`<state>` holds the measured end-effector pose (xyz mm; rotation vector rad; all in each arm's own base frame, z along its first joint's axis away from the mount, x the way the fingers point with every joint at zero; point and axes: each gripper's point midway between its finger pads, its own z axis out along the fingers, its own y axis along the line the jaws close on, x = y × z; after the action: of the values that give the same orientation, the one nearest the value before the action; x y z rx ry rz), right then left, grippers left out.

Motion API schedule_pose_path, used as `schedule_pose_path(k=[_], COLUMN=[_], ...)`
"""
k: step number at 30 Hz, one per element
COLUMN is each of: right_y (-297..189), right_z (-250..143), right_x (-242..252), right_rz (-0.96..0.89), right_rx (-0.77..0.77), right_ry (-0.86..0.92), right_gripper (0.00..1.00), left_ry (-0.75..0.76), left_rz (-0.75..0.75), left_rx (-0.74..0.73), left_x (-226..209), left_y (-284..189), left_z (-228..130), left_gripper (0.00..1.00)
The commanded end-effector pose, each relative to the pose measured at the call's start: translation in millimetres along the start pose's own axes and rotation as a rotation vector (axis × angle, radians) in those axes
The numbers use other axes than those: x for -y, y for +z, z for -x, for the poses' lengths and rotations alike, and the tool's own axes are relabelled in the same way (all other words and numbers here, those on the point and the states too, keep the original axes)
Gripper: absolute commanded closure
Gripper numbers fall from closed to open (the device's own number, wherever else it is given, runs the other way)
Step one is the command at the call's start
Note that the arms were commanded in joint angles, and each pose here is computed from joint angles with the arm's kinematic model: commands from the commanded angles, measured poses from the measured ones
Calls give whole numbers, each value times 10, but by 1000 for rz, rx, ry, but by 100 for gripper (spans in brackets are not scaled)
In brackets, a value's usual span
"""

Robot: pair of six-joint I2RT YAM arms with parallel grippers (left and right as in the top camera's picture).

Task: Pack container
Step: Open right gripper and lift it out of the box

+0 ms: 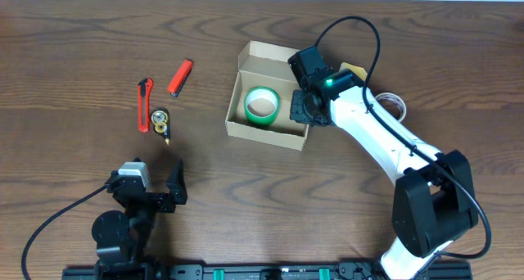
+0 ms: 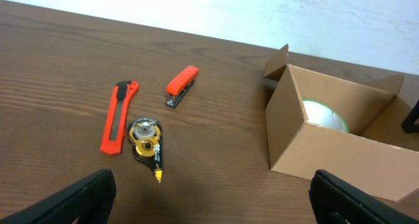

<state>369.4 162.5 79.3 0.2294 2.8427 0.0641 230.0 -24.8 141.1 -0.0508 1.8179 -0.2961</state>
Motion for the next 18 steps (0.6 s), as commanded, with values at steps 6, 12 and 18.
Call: schedule_pose_path(k=[6, 12, 18], right_y=[24, 28, 30], right_z=[67, 91, 102], right_x=[150, 190, 208], right_rz=[-59, -63, -66], right_rx=[24, 24, 22], right_ry=[-84, -114, -180], right_gripper=[89, 94, 94], left_ry=[4, 4, 4], left_rz=[19, 19, 20], left_rx=[-18, -18, -18], left_x=[-57, -57, -57], left_y=[27, 27, 27], left_z=[-99, -99, -99], left_gripper=[5, 5, 5])
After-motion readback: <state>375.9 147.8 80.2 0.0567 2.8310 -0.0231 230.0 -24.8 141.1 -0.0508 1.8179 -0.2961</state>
